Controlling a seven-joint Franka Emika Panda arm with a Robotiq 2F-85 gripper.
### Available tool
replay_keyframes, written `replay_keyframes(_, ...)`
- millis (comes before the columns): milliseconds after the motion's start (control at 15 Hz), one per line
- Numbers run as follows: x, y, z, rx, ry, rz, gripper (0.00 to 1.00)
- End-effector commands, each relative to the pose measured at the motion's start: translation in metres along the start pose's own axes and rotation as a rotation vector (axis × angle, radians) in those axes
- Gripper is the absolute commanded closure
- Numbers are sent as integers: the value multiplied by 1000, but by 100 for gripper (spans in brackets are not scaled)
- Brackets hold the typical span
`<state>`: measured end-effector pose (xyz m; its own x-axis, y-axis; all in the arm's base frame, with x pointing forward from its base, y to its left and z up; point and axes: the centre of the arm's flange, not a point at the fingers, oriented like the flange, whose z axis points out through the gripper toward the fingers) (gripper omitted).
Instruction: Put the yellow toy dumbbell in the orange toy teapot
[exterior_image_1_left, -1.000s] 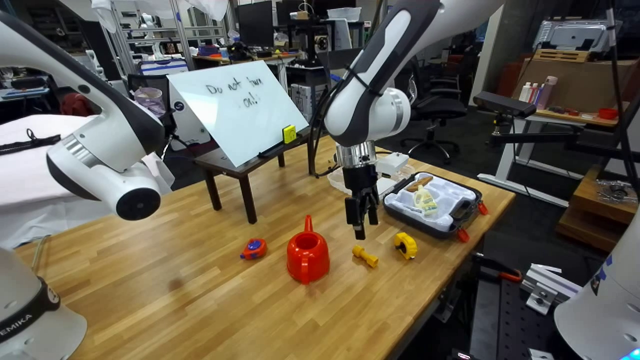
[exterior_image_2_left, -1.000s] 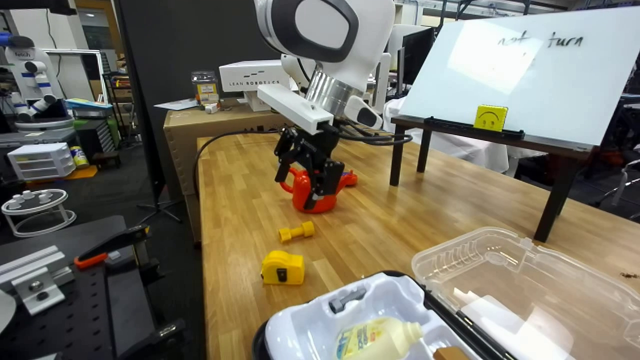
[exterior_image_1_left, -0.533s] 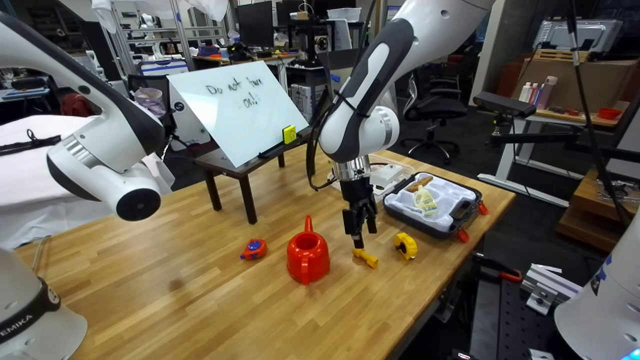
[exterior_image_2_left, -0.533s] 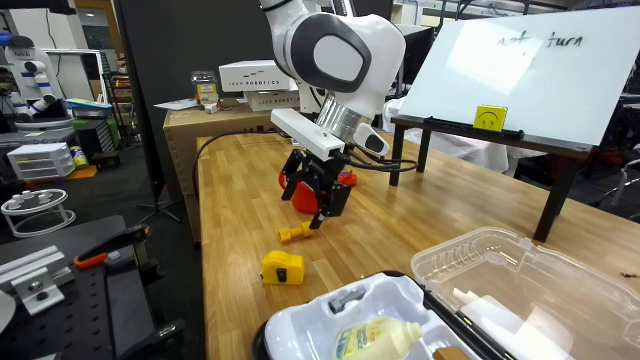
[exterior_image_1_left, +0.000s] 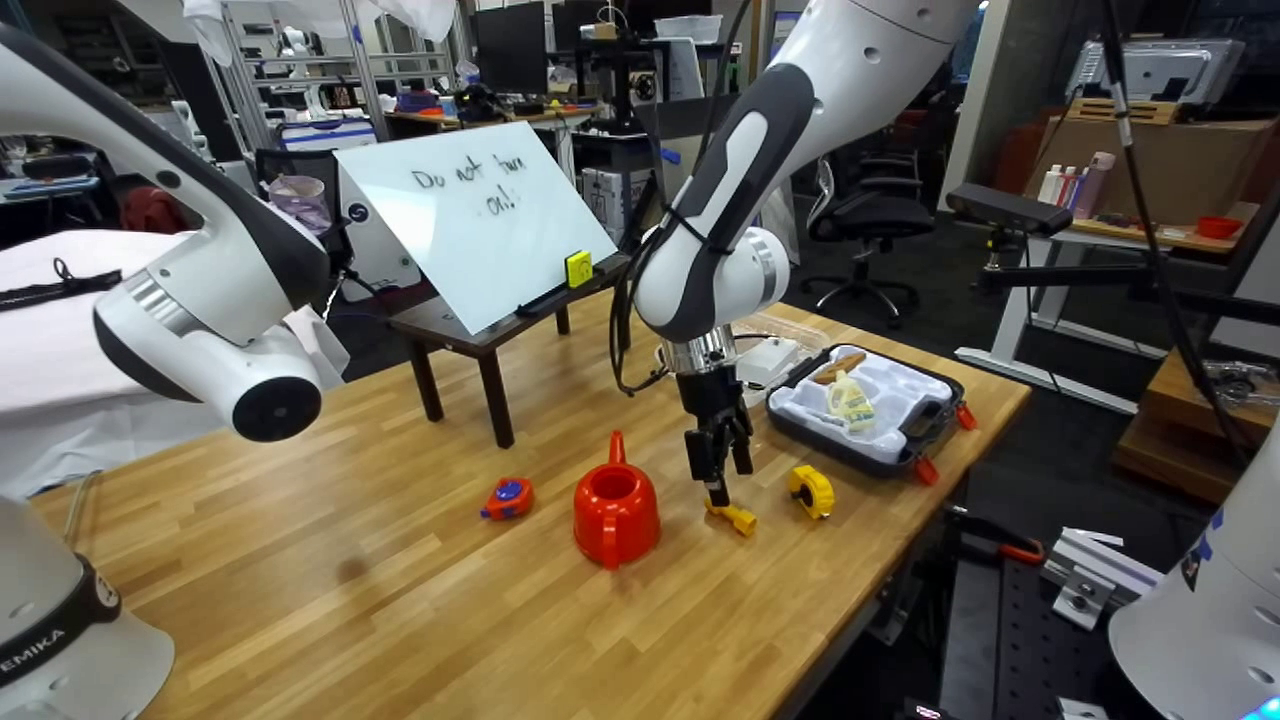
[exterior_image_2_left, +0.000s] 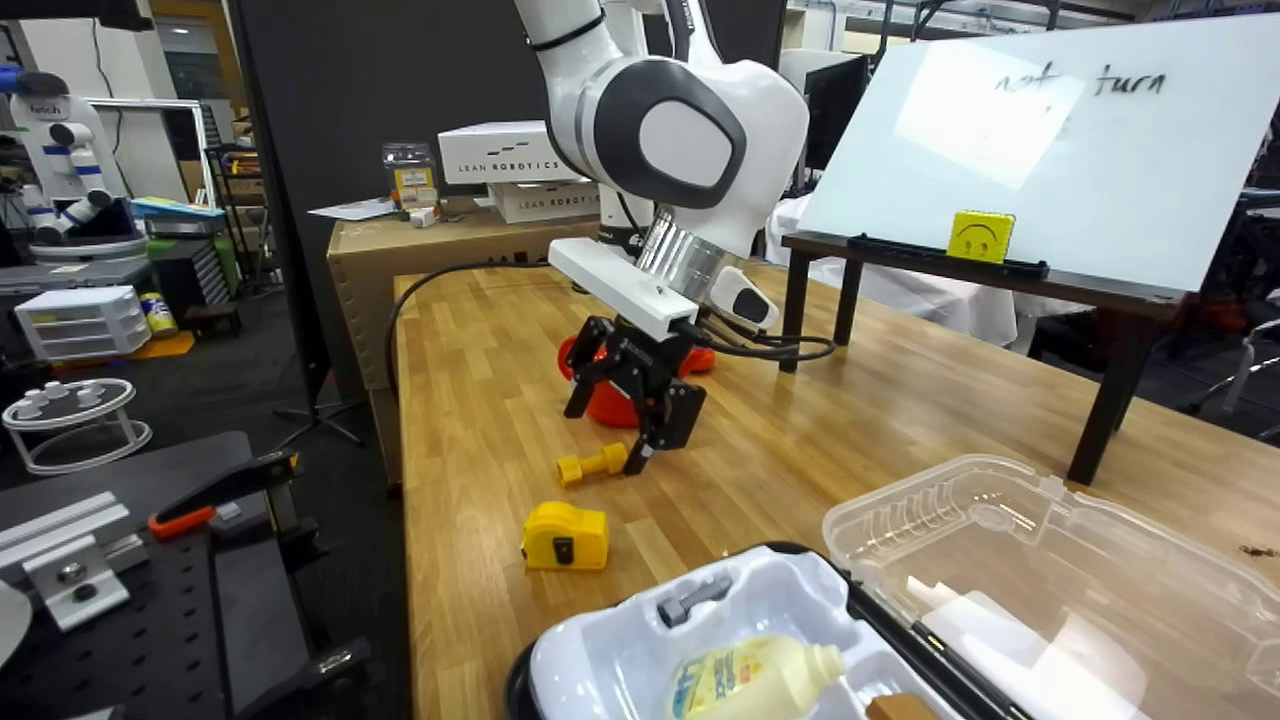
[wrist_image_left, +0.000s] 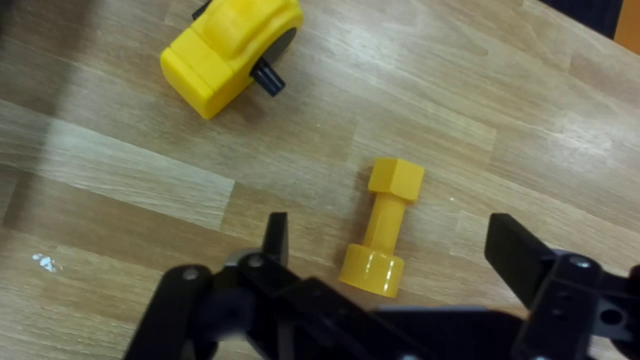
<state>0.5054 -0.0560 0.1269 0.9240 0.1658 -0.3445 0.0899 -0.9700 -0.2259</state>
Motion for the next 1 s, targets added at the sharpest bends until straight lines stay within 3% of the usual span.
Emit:
replay_keyframes(0, 7, -1, -4, -2, -20, -4, 0)
replay_keyframes(333, 11, -14, -4, -47, -8, 35, 0)
replay_keyframes(933, 21, -18, 0, -59, 31, 162, 0)
